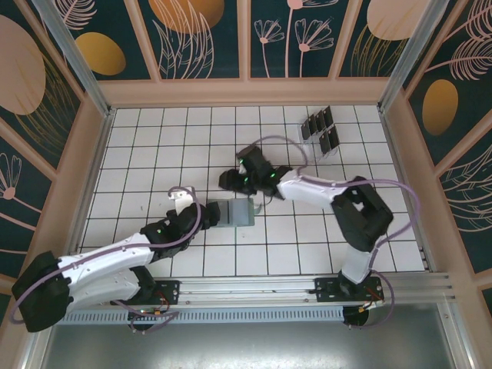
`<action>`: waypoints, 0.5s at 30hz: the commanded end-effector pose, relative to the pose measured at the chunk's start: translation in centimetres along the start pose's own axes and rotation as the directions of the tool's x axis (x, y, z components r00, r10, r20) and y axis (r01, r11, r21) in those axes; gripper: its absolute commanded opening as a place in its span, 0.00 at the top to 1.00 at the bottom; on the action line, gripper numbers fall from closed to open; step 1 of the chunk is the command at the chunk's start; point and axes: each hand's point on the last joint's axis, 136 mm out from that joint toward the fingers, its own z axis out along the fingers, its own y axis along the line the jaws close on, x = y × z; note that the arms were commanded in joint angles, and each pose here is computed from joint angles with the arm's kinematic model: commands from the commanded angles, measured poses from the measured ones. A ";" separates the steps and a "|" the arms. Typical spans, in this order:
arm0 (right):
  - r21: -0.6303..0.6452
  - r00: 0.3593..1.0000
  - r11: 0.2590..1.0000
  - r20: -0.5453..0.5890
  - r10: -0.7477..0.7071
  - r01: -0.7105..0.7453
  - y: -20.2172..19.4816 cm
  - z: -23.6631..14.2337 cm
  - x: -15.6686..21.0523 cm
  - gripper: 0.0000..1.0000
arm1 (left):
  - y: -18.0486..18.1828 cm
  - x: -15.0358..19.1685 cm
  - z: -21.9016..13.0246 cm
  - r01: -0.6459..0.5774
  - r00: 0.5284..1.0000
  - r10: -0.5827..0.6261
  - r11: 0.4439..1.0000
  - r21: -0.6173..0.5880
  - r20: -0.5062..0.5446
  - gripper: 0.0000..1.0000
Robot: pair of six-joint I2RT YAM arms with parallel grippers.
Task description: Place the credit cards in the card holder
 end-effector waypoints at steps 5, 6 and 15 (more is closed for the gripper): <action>0.265 0.973 0.964 0.218 -0.078 0.018 -7.1 -9.8 -10.6 0.51 | -2.4 -1.1 1.9 -0.081 0.996 0.082 0.996 0.030 -0.035 0.01; 0.303 0.969 0.953 0.237 -0.074 -0.002 -8.8 -10.8 -11.7 0.51 | -2.5 -1.4 2.3 -0.082 0.996 0.083 0.996 0.029 -0.044 0.01; 0.596 0.935 0.795 0.334 -0.118 -0.112 -18.5 -17.5 -17.0 0.54 | -1.8 -3.8 4.1 -0.123 0.990 0.122 0.992 -0.004 -0.064 0.01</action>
